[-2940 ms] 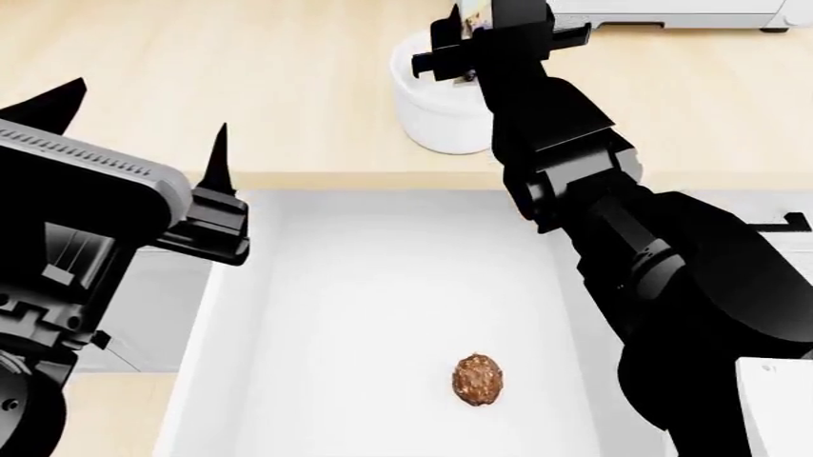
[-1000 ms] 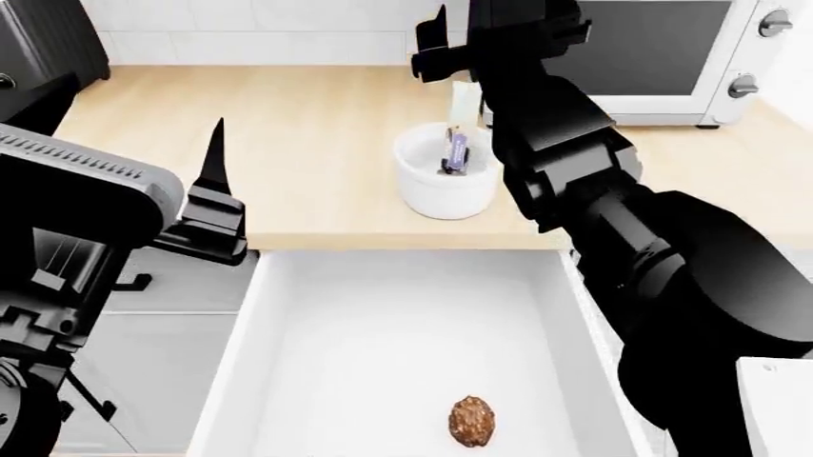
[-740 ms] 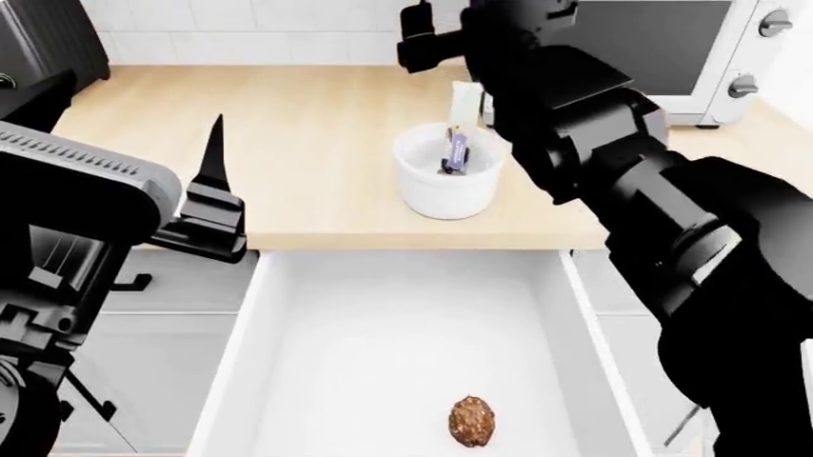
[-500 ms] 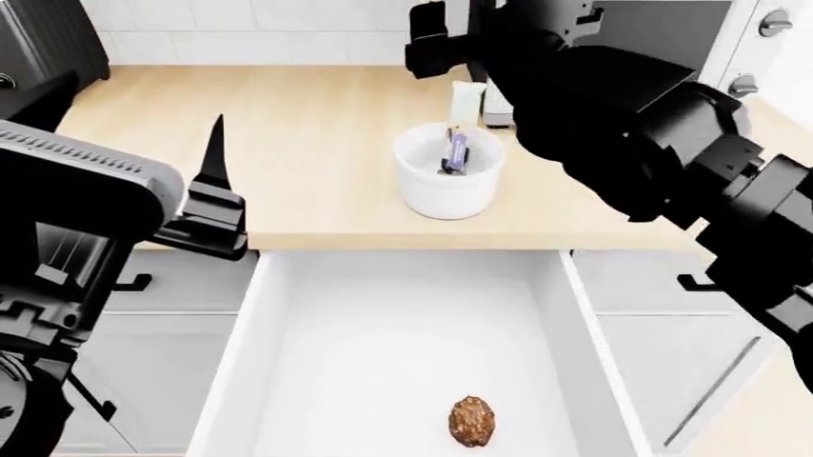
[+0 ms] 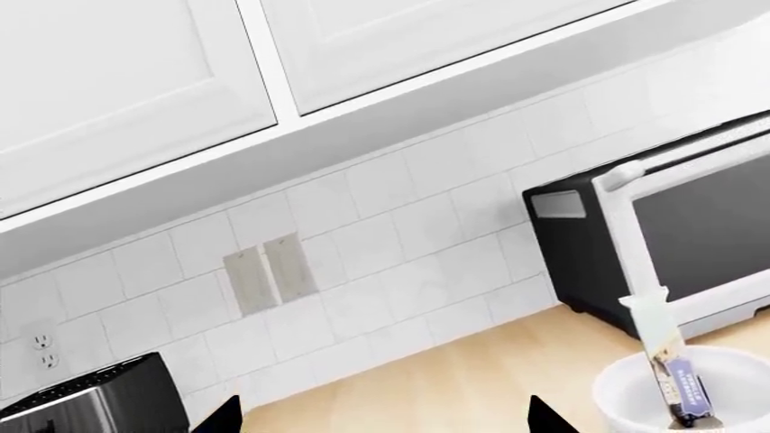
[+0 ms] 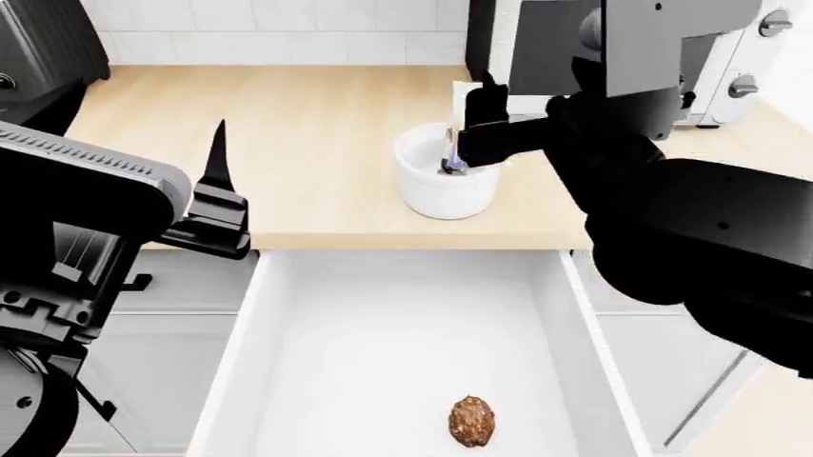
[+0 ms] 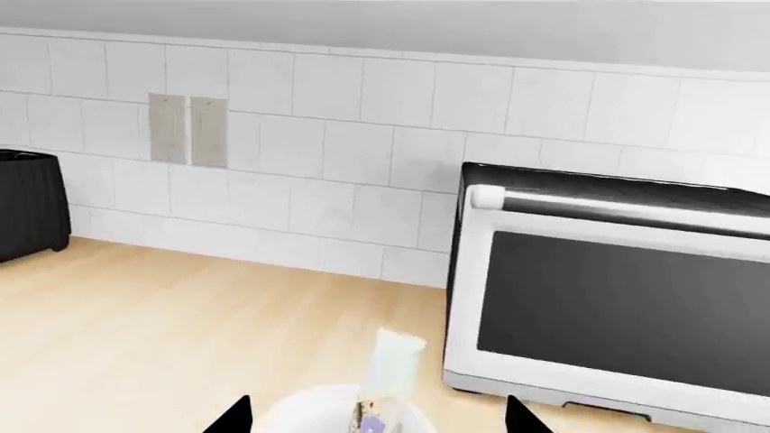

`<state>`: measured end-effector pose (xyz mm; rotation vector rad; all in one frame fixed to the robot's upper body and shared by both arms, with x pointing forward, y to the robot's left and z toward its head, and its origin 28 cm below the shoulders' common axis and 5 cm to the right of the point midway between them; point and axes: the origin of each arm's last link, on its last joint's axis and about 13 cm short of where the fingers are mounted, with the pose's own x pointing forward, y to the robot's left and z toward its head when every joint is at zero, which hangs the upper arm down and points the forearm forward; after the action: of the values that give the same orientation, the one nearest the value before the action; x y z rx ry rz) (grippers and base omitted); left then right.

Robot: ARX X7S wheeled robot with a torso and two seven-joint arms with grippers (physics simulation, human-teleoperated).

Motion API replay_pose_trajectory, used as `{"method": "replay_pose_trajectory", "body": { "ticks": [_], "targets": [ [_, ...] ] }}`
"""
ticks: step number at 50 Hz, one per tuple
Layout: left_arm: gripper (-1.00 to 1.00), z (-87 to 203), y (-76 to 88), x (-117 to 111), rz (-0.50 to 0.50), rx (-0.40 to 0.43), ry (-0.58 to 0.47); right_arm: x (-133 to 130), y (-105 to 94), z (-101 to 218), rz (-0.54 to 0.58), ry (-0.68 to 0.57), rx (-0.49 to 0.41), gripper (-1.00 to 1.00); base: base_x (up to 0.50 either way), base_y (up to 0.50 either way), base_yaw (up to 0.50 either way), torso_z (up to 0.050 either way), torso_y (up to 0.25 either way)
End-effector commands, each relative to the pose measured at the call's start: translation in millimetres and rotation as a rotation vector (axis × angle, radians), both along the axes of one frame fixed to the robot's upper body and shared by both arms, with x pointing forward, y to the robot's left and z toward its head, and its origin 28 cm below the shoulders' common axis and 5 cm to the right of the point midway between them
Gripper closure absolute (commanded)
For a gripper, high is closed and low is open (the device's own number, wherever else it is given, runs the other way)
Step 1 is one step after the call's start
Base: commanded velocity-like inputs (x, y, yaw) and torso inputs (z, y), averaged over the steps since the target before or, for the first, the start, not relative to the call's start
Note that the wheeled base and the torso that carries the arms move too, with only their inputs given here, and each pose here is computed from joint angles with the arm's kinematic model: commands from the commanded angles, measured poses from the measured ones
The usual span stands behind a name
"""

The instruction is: Place the bar in the bowl and close the drawer.

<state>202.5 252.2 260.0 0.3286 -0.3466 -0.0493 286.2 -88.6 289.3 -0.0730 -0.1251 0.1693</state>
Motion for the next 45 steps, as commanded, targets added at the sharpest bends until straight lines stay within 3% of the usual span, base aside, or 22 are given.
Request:
{"method": "replay_pose_trajectory", "body": {
  "ticks": [1,11,29,45],
  "targets": [
    [-1.0,-1.5,1.2,-0.8,0.007,-0.001,0.003,-41.1,-8.8,-17.2,0.0,0.043,0.035,-1.0,0.0,0.0,0.0,0.0,0.0],
    [-1.0,-6.3,2.2,1.3,0.019,-0.012,0.006,-56.1,-10.8,-26.0,0.016,0.0,0.004,-1.0,0.0,0.0,0.0,0.0,0.0],
    [-1.0,-5.8,4.3,1.2,0.029,-0.016,0.003,-66.9,-17.1,-25.3,-0.05,-0.054,0.067,-1.0,-0.01,0.0,0.0,0.0,0.0],
    [-1.0,-4.8,4.6,0.5,0.028,-0.012,0.001,-67.2,-19.0,-21.3,-0.067,-0.051,0.07,-1.0,-0.31,0.18,0.0,0.0,0.0]
  ]
}}
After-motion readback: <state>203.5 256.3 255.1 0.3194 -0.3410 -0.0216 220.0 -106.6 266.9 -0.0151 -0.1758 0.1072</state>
